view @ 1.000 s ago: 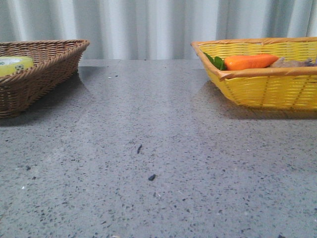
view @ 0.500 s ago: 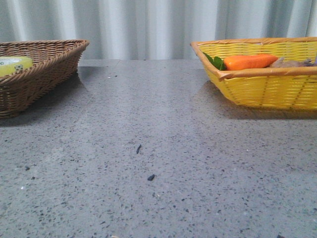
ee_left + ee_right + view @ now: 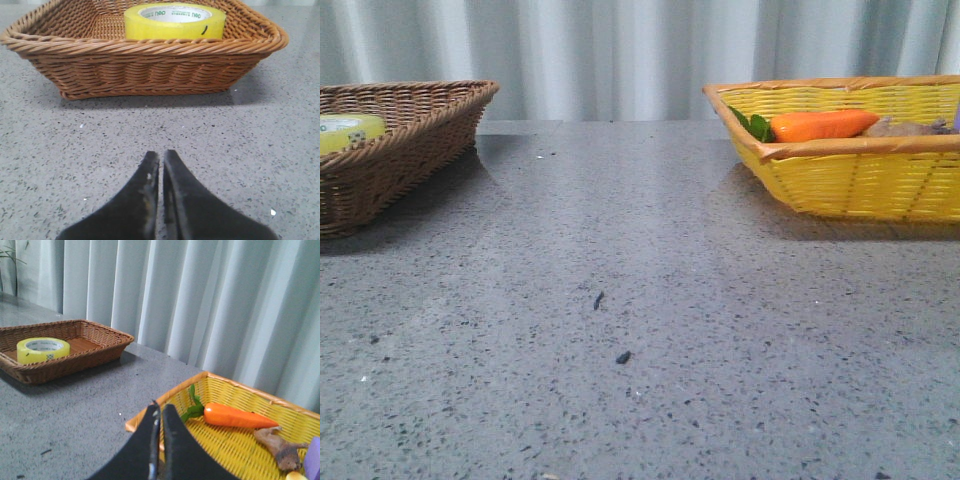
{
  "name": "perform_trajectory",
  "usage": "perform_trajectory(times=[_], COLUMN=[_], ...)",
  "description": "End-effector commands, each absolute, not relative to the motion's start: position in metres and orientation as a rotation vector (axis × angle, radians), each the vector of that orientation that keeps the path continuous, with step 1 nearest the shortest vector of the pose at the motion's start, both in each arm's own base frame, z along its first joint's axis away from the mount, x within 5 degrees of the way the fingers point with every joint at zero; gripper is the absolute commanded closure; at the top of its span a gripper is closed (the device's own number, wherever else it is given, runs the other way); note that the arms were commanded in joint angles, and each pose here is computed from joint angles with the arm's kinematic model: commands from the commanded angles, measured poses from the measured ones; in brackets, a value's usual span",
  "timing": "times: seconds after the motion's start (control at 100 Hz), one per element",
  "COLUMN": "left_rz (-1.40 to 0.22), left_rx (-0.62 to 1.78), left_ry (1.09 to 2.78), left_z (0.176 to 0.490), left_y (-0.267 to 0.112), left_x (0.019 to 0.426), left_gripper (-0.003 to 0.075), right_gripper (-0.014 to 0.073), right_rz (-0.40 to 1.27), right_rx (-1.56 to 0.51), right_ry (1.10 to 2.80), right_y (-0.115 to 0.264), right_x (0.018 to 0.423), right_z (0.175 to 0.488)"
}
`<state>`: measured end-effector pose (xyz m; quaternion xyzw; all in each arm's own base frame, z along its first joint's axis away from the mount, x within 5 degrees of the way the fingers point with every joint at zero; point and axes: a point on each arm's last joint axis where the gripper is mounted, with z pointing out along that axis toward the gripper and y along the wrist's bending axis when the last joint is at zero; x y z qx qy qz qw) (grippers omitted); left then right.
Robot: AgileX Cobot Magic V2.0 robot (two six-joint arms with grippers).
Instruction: Transfer tape with both arms
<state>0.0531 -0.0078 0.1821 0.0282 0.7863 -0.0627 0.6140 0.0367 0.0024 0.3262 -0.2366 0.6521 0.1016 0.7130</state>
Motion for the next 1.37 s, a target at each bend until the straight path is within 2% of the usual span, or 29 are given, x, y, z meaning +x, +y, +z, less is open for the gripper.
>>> perform_trajectory(times=[0.0,0.08,0.21,0.44,0.61,0.81,1.03,1.36], left_rz=[-0.154,-0.154,-0.154,-0.154,-0.154,-0.154,-0.155,-0.157], left_rx=[0.052,0.052,0.052,0.052,0.052,0.052,0.051,0.05], left_ry=[1.733,1.733,1.733,1.733,1.733,1.733,1.735,1.735], left_z=[0.187,0.187,0.187,0.187,0.187,0.187,0.187,0.187], left_y=[-0.008,-0.008,-0.008,-0.008,-0.008,-0.008,-0.008,-0.008], left_x=[0.053,0.053,0.053,0.053,0.053,0.053,0.053,0.053], left_gripper=[0.0741,0.0741,0.0741,0.0741,0.0741,0.0741,0.0741,0.0741], right_gripper=[0.0636,0.0636,0.0637,0.0638,0.0638,0.0638,0.0638,0.0638], right_rz=[0.164,0.06,0.118,0.095,0.123,0.119,0.103,0.104], right_rx=[-0.534,-0.487,-0.322,-0.11,0.056,0.069,0.058,0.059], right_ry=[1.43,1.552,1.657,1.593,1.802,1.841,1.767,1.759], right_y=[0.003,0.0,0.009,0.009,0.002,0.001,0.0,0.0], right_x=[0.039,0.045,0.053,0.066,0.06,0.059,0.054,0.054], right_z=[0.325,0.305,0.267,0.206,0.178,0.174,0.178,0.178])
